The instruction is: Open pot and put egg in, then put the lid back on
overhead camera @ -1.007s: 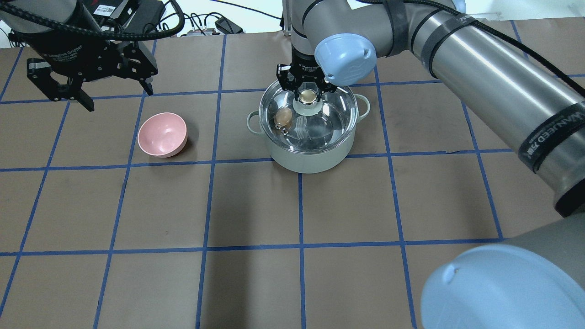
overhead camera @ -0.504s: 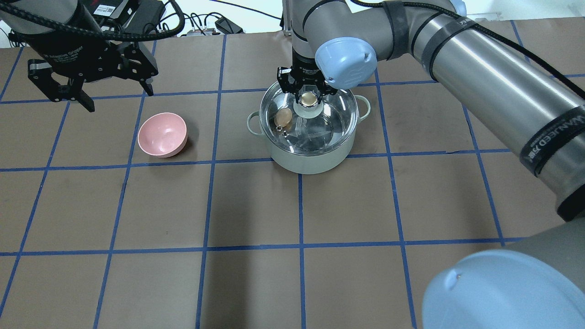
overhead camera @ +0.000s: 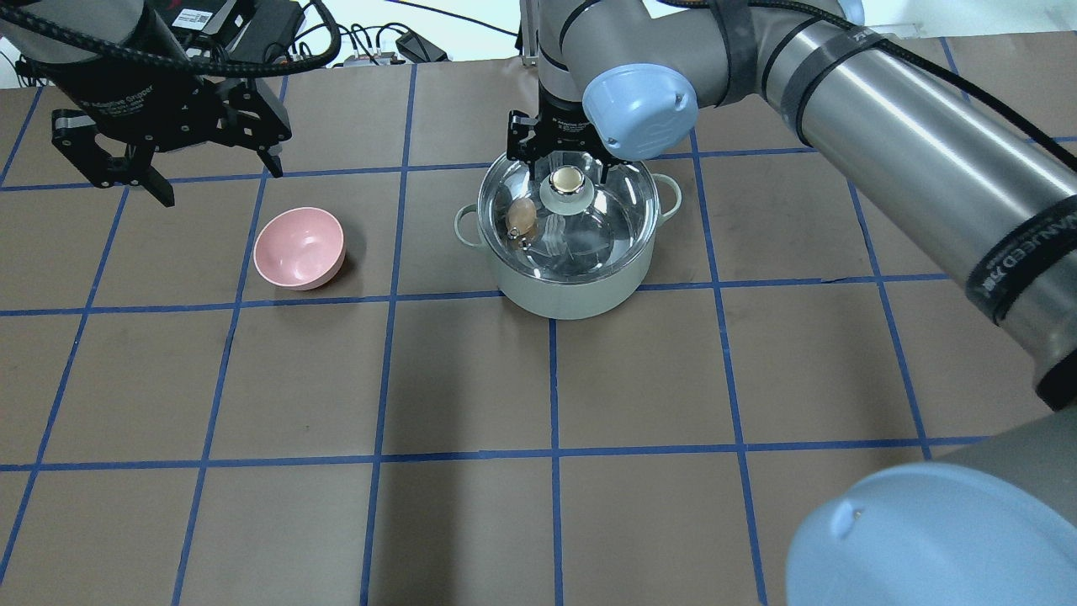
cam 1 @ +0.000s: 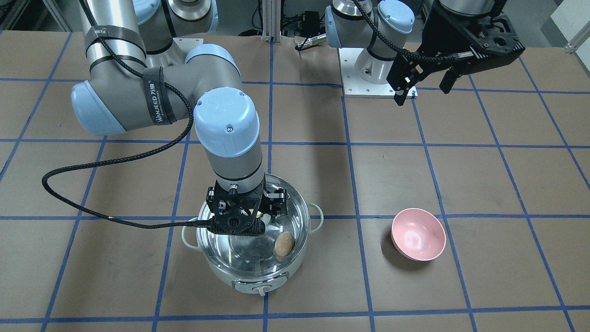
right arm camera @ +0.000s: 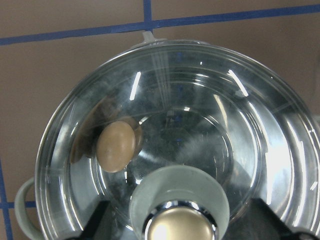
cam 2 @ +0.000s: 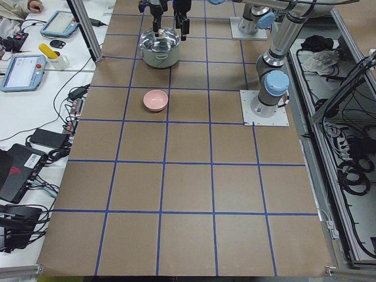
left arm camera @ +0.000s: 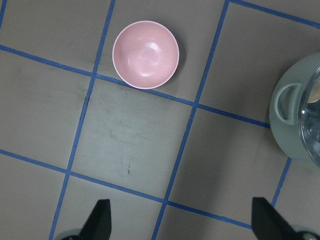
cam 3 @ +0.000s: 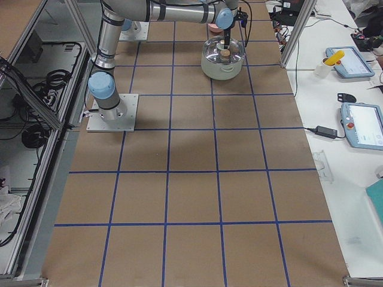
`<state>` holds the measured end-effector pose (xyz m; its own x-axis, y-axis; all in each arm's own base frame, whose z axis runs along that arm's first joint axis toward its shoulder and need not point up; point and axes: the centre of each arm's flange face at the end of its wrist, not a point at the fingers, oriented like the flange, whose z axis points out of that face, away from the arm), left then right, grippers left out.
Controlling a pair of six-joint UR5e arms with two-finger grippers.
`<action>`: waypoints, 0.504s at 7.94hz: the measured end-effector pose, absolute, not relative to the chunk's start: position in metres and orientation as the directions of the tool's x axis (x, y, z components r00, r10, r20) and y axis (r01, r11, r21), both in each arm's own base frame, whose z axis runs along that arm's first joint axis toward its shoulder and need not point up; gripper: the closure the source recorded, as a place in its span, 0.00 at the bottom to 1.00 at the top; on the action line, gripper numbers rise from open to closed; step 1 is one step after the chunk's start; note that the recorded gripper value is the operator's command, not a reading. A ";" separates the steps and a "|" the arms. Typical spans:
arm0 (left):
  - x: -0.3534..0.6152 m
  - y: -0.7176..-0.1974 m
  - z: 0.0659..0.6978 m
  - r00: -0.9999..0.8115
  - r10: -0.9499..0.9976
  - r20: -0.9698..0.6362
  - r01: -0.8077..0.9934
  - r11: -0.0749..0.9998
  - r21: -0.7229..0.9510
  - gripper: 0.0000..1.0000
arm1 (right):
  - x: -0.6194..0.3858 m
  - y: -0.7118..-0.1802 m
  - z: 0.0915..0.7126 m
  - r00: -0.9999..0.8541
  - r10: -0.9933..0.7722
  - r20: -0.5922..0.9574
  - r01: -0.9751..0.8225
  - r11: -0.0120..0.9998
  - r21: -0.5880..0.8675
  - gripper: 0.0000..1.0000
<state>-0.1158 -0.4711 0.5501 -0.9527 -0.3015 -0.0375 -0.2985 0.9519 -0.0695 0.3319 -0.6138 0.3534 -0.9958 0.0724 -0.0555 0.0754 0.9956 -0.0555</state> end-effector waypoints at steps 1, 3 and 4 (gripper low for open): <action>-0.116 -0.471 0.550 -0.953 -0.301 -0.038 -0.298 0.952 -0.069 0.00 | 0.330 -0.610 0.369 -0.995 0.071 -0.065 0.076 0.994 -0.076 0.00; -0.116 -0.471 0.549 -0.953 -0.301 -0.038 -0.298 0.952 -0.068 0.00 | 0.316 -0.588 0.419 -0.994 0.080 -0.068 0.087 0.991 -0.097 0.00; -0.116 -0.472 0.549 -0.953 -0.302 -0.038 -0.299 0.952 -0.067 0.00 | 0.296 -0.570 0.451 -0.993 0.101 -0.064 0.106 0.990 -0.093 0.00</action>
<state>-0.1161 -0.4716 0.5489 -0.9526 -0.3019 -0.0378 -0.2990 0.9519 -0.0671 0.2955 -0.5696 0.4508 -0.9929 0.1006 -0.0635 0.1063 0.9900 -0.0927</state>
